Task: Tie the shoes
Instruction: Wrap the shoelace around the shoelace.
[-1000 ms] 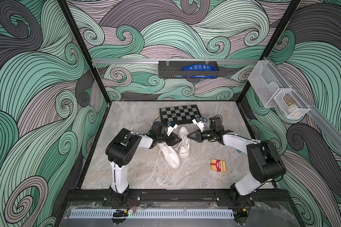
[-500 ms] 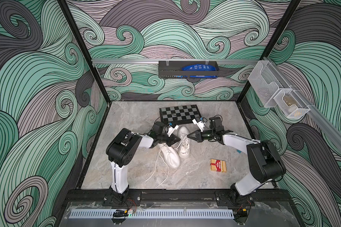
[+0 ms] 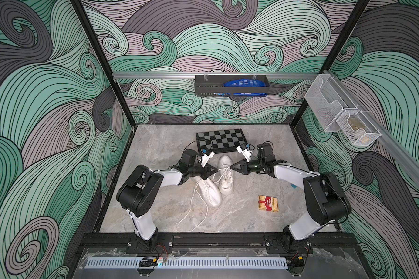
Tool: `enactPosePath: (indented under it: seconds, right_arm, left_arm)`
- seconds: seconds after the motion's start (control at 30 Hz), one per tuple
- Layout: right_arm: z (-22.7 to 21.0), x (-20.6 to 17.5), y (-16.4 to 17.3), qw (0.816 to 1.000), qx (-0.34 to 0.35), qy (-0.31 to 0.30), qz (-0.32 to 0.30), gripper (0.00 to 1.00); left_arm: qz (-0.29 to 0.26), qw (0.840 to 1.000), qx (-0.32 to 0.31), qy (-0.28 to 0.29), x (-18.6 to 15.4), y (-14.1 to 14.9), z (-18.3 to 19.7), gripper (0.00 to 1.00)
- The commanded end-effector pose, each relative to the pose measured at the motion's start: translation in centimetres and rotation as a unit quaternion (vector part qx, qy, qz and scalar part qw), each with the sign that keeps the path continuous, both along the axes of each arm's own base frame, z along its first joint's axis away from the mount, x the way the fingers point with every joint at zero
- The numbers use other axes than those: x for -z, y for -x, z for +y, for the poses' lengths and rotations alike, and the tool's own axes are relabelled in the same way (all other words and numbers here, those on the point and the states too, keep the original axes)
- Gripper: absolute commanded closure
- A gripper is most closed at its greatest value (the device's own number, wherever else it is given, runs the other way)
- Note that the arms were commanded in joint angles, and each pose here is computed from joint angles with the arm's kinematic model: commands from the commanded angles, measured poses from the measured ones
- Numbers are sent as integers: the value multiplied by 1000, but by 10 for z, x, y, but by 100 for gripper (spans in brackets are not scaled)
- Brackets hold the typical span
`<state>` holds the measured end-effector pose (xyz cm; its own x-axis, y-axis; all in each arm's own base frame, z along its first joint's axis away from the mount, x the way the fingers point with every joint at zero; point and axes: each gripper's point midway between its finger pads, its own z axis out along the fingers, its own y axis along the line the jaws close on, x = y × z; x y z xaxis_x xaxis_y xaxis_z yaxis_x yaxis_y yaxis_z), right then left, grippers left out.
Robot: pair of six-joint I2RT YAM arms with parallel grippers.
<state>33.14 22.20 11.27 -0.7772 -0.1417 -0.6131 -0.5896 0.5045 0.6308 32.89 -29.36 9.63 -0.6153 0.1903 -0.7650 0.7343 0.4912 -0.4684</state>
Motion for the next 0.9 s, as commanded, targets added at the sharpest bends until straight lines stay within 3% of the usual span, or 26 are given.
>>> enactPosePath:
  seconds: [0.0,0.13,0.37,0.5,0.6,0.87]
  right_arm:
    - [-6,-3,-4,1000,17,14,-15,100]
    - [-7,-4,-10,999,28,18,-16,100]
    - [-9,-5,-22,998,55,22,-16,100]
    - [-8,-3,-26,998,59,19,-10,100]
    - [-7,-3,-29,998,61,19,-9,100]
    - [-5,-1,-31,998,60,19,-5,100]
  left_arm:
    - [18,999,-49,-5,-13,2,14,100]
    - [69,993,-92,-31,-10,14,31,100]
    - [150,986,-33,-69,-14,77,22,100]
    - [128,989,69,-12,-59,117,-14,100]
    - [124,985,123,10,-73,136,-40,100]
    - [96,978,187,8,-58,129,-100,100]
